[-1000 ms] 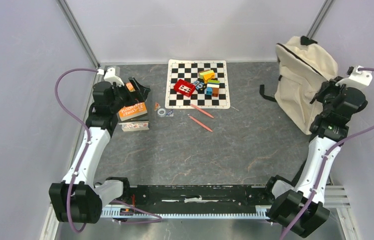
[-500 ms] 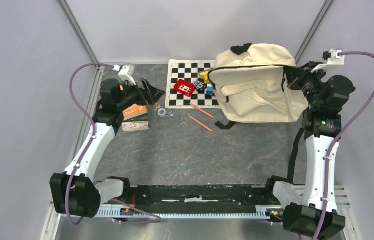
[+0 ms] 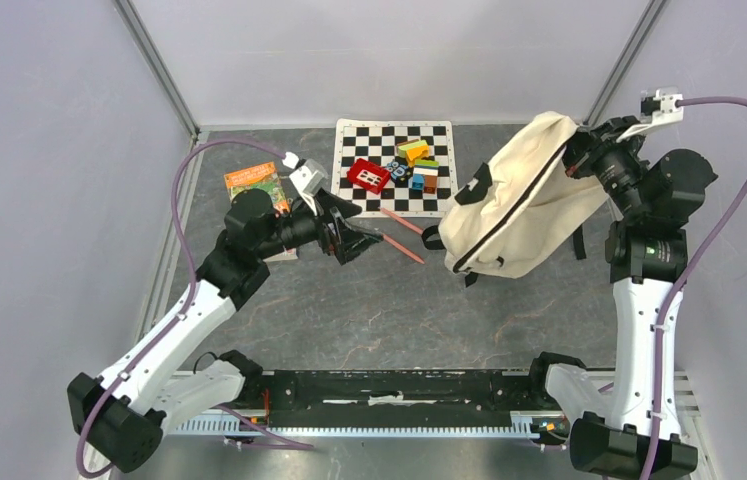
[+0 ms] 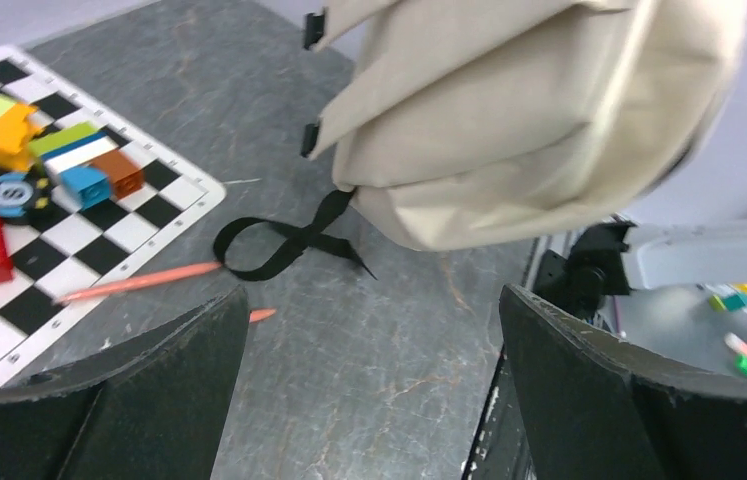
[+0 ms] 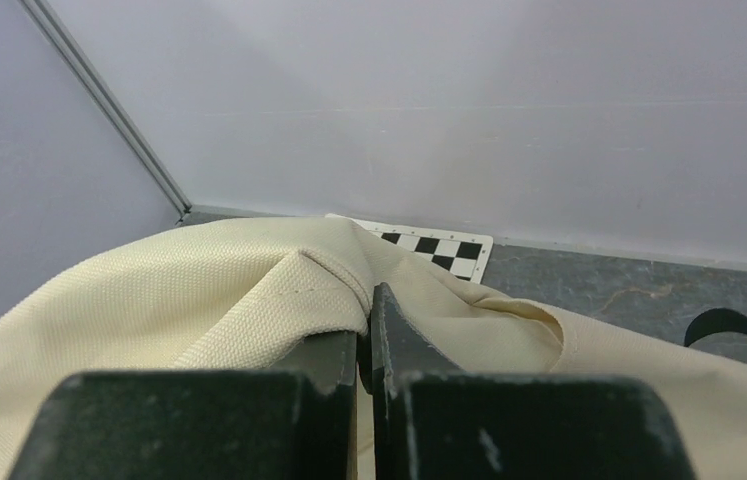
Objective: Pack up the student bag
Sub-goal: Pick up the student bag at the center of the board, then place the student bag at the center of the board.
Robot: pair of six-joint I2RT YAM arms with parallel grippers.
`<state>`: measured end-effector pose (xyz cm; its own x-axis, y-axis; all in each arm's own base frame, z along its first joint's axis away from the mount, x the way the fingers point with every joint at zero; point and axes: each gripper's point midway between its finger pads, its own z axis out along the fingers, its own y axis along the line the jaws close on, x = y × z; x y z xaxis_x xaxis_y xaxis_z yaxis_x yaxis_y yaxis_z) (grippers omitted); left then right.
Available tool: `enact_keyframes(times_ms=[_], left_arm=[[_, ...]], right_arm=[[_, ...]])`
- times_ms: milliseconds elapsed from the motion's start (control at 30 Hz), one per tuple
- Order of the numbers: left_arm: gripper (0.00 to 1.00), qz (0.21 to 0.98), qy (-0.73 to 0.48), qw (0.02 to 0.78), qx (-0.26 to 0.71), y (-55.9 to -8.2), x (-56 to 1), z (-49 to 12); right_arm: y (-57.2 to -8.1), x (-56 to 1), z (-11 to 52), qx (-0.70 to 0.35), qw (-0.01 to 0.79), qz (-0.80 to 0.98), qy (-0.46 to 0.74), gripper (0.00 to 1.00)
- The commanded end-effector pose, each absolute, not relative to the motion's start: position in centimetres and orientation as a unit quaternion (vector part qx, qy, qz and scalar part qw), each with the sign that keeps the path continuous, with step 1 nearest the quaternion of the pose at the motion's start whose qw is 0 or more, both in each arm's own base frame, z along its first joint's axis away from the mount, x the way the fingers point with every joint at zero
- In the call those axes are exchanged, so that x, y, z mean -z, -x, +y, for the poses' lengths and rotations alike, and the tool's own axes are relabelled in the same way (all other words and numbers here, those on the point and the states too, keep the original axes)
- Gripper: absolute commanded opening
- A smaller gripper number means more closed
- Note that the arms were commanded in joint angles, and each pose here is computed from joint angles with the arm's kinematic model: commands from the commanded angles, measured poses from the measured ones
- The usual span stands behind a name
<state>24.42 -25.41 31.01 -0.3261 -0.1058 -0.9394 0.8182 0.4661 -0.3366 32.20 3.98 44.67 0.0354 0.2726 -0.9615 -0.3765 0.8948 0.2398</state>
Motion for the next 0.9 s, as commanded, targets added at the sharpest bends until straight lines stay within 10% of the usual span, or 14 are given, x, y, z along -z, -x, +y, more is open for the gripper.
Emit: enact_keyframes(times_ms=[0, 867], left_arm=[[1.00, 0.636, -0.305, 0.561, 0.433, -23.1, -32.7, -26.1], [1.00, 0.645, -0.259, 0.585, 0.418, -24.0, -32.9, -25.4]], right_arm=[[-30.3, -48.8, 4.3, -0.207, 0.761, 0.611, 0.066, 0.00], [-36.8, -24.7, 8.9, -0.145, 0.561, 0.801, 0.150, 0.00]])
